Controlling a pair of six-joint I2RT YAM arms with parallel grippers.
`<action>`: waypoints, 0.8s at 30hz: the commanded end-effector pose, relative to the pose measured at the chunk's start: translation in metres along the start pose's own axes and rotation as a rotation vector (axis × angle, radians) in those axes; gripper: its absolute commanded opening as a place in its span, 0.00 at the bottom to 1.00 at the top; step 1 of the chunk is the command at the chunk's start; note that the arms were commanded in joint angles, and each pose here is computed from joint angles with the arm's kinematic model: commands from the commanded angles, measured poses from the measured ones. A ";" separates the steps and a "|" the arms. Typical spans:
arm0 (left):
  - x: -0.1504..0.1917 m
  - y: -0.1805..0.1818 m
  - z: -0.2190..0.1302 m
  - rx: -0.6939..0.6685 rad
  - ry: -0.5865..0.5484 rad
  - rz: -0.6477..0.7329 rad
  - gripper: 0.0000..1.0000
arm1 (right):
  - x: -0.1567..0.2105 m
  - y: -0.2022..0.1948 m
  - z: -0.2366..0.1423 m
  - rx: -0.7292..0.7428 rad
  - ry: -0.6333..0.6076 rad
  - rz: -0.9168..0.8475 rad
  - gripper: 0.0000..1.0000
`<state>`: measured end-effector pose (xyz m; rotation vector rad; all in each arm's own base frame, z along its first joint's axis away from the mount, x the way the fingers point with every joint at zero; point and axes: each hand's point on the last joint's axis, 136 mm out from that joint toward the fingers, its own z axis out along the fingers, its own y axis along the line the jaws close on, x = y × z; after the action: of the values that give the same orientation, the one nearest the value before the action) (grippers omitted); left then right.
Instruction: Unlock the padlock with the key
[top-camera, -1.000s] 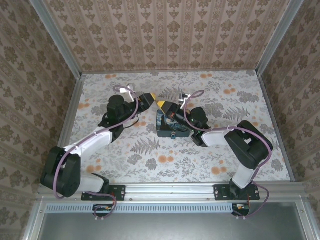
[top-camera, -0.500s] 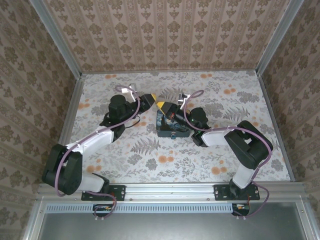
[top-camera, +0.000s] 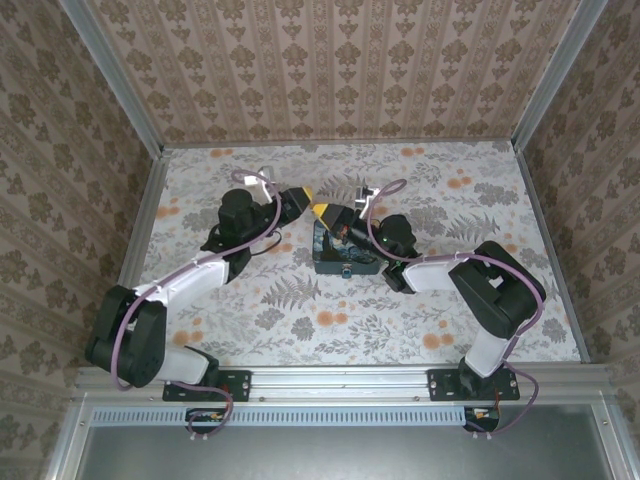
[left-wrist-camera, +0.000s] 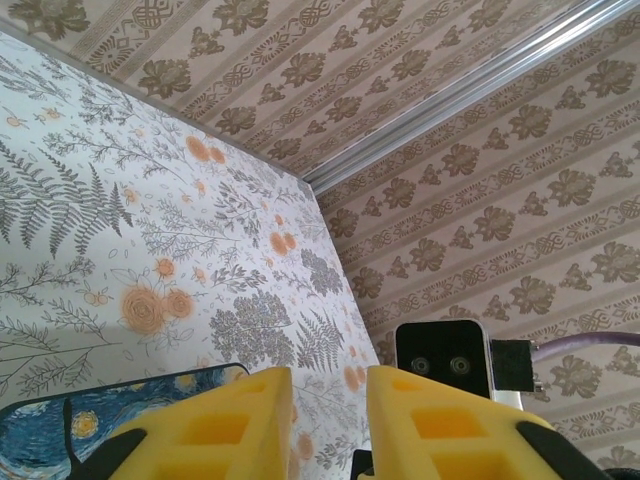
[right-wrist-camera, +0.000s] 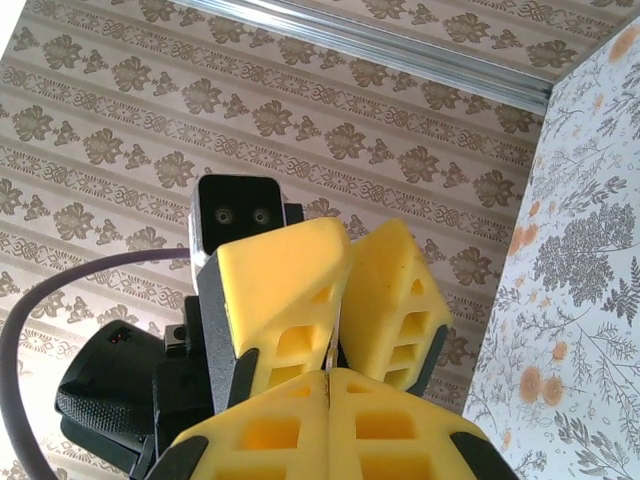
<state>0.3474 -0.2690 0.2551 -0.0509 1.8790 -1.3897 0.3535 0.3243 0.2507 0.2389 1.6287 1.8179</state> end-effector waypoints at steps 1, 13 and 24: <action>-0.009 -0.018 0.003 0.056 -0.018 0.026 0.23 | 0.003 0.013 0.007 -0.050 0.020 -0.006 0.00; -0.009 -0.022 0.003 0.064 -0.011 0.038 0.00 | 0.000 0.005 -0.001 -0.021 -0.001 0.003 0.26; -0.013 -0.037 -0.004 0.077 -0.014 0.070 0.00 | -0.032 0.000 -0.013 0.005 -0.104 -0.006 0.55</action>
<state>0.3462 -0.2732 0.2648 -0.0210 1.8601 -1.4018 0.3682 0.2976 0.2316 0.3401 1.6482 1.7499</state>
